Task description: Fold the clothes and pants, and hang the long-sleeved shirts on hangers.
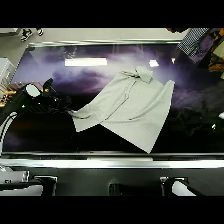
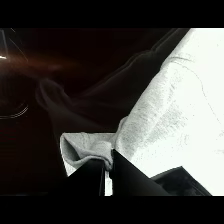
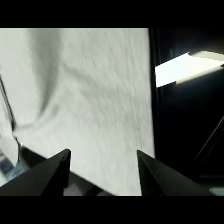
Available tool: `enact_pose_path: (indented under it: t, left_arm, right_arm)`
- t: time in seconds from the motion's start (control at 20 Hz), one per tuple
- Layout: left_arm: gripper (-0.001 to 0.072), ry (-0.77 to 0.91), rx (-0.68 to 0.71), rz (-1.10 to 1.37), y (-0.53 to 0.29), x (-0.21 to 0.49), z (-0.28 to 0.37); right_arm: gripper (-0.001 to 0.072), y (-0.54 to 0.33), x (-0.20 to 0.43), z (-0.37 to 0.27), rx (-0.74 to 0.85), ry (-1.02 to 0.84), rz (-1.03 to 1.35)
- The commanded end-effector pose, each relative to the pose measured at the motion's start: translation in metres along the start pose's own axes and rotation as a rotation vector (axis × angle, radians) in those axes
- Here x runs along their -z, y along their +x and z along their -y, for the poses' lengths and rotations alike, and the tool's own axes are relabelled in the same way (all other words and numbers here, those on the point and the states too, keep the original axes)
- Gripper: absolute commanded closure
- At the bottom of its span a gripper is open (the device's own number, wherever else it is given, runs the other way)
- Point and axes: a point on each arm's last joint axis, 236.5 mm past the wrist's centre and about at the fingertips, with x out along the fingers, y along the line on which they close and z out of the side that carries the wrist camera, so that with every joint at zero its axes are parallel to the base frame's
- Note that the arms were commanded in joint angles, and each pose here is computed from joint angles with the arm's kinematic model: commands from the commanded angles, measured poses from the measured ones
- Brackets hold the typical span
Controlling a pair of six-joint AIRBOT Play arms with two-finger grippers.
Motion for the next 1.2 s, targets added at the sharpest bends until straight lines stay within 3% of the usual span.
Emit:
enact_pose_path:
  t: [0.0,0.6,0.95,1.0,1.05,1.15]
  left_arm:
    - [0.0686,0.001,0.0,-0.002,0.0,0.0,0.0]
    - [0.0686,0.001,0.0,0.001,0.0,0.0,0.0]
    - [0.0686,0.001,0.0,0.001,0.0,0.0,0.0]
    - [0.0686,0.001,-0.001,0.001,0.0,0.0,0.0]
    - [0.0686,0.001,-0.001,0.001,0.0,0.0,0.0]
    - [0.0686,0.0,-0.001,0.002,0.0,-0.001,-0.001]
  right_arm:
    - [0.0236,0.03,0.067,0.026,-0.033,0.045,-0.109]
    - [0.0238,0.054,0.12,0.048,-0.038,0.106,-0.222]
    - [0.0239,0.099,0.15,0.036,0.124,0.012,-0.254]
    - [0.0267,0.101,0.15,0.035,0.131,0.014,-0.247]
    - [0.0412,0.101,0.149,0.033,0.123,0.021,-0.24]
    - [0.0623,0.1,0.142,0.03,0.117,0.009,-0.214]
